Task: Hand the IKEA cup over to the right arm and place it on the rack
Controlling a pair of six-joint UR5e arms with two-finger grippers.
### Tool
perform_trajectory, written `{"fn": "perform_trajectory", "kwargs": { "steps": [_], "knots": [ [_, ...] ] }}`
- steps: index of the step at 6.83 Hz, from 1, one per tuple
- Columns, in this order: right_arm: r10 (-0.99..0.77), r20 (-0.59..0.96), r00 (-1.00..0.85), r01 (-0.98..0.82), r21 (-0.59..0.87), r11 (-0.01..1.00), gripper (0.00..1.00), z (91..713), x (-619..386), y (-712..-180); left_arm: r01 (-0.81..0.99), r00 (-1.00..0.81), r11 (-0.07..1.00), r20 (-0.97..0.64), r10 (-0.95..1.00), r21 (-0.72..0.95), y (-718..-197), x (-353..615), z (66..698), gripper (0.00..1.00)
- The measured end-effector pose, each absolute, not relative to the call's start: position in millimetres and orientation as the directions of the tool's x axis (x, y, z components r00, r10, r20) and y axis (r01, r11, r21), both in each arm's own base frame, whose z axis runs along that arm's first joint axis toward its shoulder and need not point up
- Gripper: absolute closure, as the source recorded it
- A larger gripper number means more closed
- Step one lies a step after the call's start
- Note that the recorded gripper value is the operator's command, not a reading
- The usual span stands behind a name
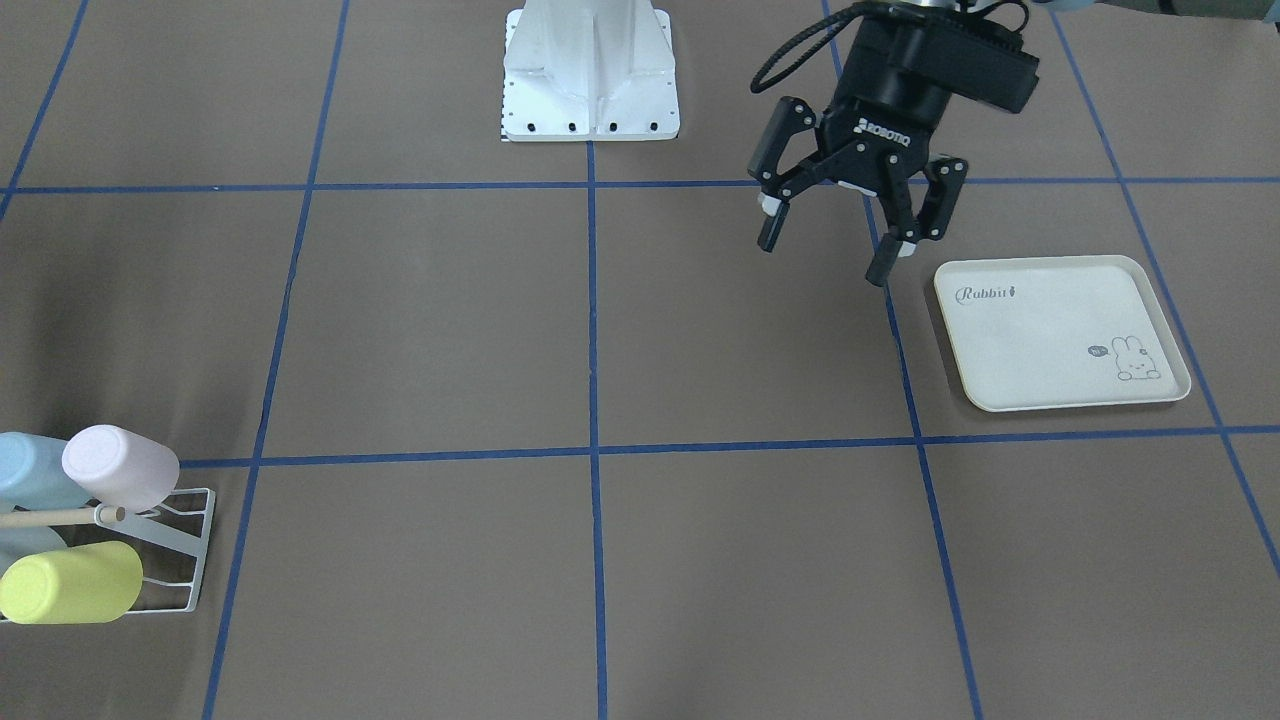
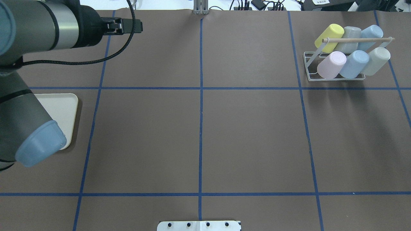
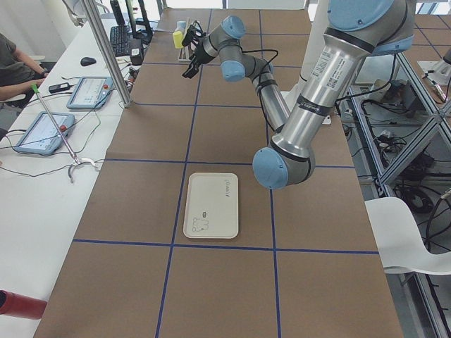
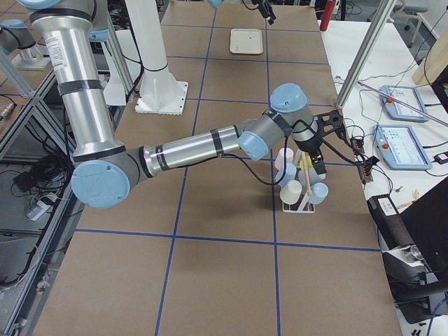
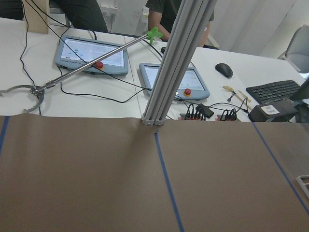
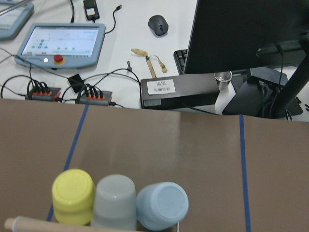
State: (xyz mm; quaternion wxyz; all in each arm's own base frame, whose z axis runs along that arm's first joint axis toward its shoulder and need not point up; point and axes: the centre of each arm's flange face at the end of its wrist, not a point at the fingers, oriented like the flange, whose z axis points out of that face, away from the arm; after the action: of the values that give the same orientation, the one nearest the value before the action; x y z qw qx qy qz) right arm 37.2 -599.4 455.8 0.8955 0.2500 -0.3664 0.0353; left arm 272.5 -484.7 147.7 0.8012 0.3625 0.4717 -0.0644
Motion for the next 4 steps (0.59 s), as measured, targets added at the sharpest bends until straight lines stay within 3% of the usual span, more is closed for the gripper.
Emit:
{"fn": "perform_trajectory", "kwargs": {
  "steps": [4],
  "knots": [
    [-0.304,0.557,0.773,0.202,0.239,0.95,0.0,507.8,43.6,-593.4,0.063,0.707,0.726,-0.545,0.451,0.685,-530.7,165.9,266.6,0.0]
  ]
}}
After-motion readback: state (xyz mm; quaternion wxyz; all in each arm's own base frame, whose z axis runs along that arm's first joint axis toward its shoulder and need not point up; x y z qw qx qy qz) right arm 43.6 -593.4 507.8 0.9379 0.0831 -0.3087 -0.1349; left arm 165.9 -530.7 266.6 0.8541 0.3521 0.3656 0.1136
